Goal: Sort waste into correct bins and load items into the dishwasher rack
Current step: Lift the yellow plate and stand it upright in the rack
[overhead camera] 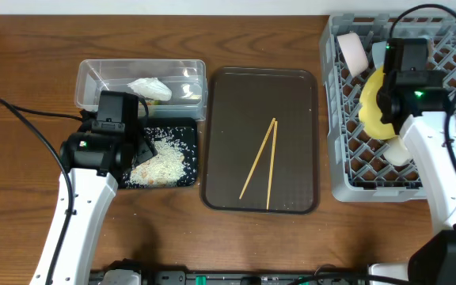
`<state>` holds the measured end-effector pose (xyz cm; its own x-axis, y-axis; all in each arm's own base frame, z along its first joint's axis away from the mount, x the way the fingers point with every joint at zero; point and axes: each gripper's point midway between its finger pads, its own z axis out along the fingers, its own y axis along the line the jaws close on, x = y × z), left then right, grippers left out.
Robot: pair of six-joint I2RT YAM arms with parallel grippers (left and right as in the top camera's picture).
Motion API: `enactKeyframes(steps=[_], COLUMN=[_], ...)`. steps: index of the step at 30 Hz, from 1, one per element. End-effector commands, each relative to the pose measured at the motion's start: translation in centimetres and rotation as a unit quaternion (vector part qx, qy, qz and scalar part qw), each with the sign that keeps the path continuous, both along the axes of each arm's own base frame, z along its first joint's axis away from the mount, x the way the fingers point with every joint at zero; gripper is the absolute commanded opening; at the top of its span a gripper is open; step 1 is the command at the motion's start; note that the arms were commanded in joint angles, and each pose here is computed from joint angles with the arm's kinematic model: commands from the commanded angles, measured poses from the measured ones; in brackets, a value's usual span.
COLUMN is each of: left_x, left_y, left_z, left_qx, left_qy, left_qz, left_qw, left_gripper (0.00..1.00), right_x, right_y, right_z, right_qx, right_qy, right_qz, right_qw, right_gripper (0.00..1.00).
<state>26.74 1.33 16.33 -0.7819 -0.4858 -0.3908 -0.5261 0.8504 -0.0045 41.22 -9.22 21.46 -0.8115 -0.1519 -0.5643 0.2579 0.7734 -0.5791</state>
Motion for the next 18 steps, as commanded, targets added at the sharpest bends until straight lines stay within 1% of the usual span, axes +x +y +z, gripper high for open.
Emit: enactKeyframes(steps=[1,2,6,9,10,12,14,16,18], left_x=[-0.1,-0.1,-0.1,-0.1,-0.1,-0.1,-0.1,-0.1,-0.1], left_y=[0.1,0.1,0.1,0.1,0.1,0.1,0.1,0.1,0.1], left_z=[-0.2,-0.2,-0.2,-0.2,-0.2,-0.2,-0.2,-0.2,-0.2], left_qx=[0.000,0.000,0.000,0.000,0.000,0.000,0.000,0.000,0.000], left_qy=[0.005,0.005,0.005,0.005,0.005,0.005,0.005,0.005,0.005], left_qz=[0.004,0.004,0.004,0.004,0.004,0.004,0.004,0.004,0.004], left_qw=[1.000,1.000,1.000,1.000,1.000,1.000,1.000,1.000,1.000], left_gripper=[0.77,0.78,0.78,0.78,0.77,0.78,0.78,0.78,0.78], right_x=[0.9,1.1,1.2,1.2,1.3,0.9,-0.1,-1.4,-2.9], right_y=[1.3,1.3,1.8,3.7,5.2,8.6,12.4,15.5,18.1], right_z=[-0.4,-0.2,1.1,2.3,2.7,3.2,3.3,2.7,1.5], right_qx=[0.040,0.043,0.062,0.108,0.139,0.204,0.283,0.351,0.400], right_qy=[-0.031,-0.040,-0.065,-0.082,-0.087,-0.085,-0.074,-0.049,-0.011], right_qz=[0.000,-0.003,0.004,0.047,0.078,0.143,0.195,0.211,0.213], right_qw=[0.999,0.998,0.996,0.990,0.983,0.965,0.936,0.911,0.891], right_gripper=[0.58,0.64,0.73,0.74,0.72,0.68,0.67,0.66,0.65])
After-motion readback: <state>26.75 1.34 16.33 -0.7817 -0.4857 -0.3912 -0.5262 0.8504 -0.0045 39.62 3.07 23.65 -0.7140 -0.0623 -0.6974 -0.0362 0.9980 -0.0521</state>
